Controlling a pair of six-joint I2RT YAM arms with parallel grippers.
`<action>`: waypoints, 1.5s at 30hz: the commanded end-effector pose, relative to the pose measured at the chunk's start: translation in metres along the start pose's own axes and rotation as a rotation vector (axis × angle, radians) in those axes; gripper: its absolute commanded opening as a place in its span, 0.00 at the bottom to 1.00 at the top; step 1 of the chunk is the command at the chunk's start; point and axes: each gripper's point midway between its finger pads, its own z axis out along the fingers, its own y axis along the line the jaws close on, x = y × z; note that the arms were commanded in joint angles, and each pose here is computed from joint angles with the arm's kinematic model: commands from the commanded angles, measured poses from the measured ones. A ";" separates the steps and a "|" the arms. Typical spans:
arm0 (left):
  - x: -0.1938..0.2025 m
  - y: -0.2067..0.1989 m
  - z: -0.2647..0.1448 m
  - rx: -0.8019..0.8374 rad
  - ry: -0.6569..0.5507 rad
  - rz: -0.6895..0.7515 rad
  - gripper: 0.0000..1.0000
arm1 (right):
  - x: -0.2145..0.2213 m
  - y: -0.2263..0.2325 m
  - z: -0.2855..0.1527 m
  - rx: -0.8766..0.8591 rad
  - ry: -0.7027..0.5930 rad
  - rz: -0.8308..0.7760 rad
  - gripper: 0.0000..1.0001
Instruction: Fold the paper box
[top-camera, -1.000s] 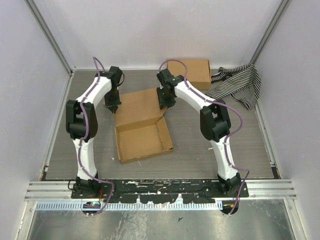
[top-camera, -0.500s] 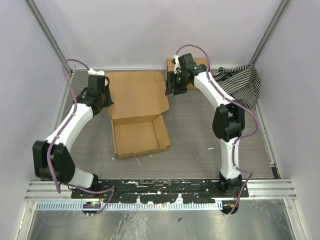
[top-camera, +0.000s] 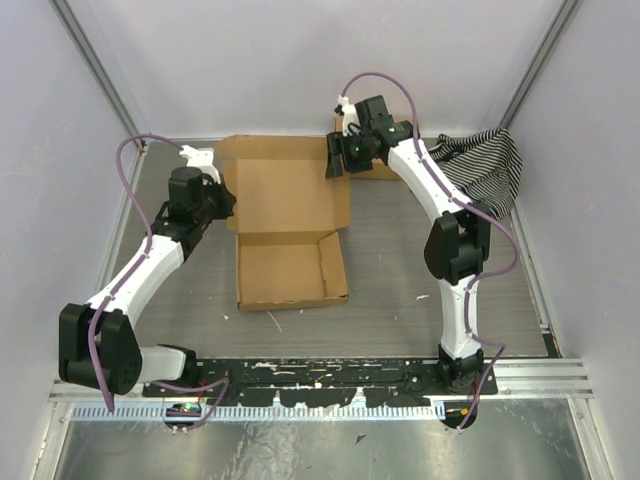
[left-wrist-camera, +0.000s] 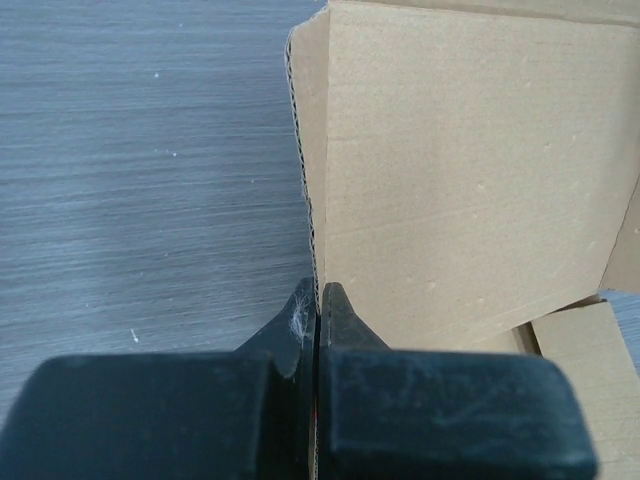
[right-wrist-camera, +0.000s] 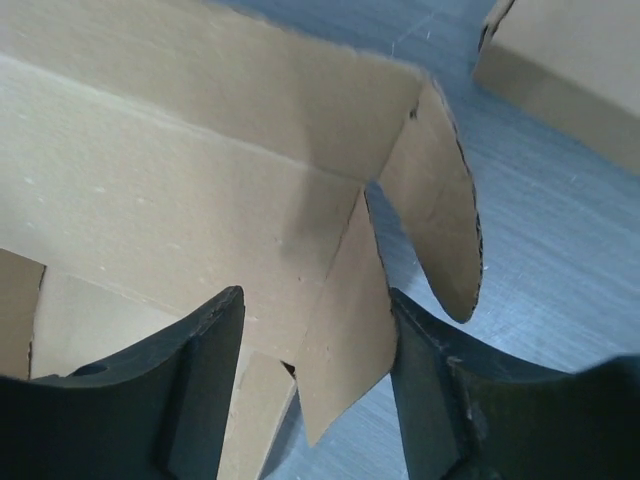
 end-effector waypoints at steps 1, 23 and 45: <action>-0.036 -0.015 -0.007 0.065 -0.114 0.019 0.00 | -0.046 0.004 -0.023 -0.006 -0.137 -0.062 0.56; -0.039 -0.015 -0.004 0.043 -0.056 -0.007 0.37 | -0.020 -0.011 -0.034 0.110 -0.060 0.050 0.03; -0.071 -0.005 -0.012 -0.102 0.202 0.045 0.61 | -0.072 0.008 -0.106 0.261 -0.426 -0.197 0.01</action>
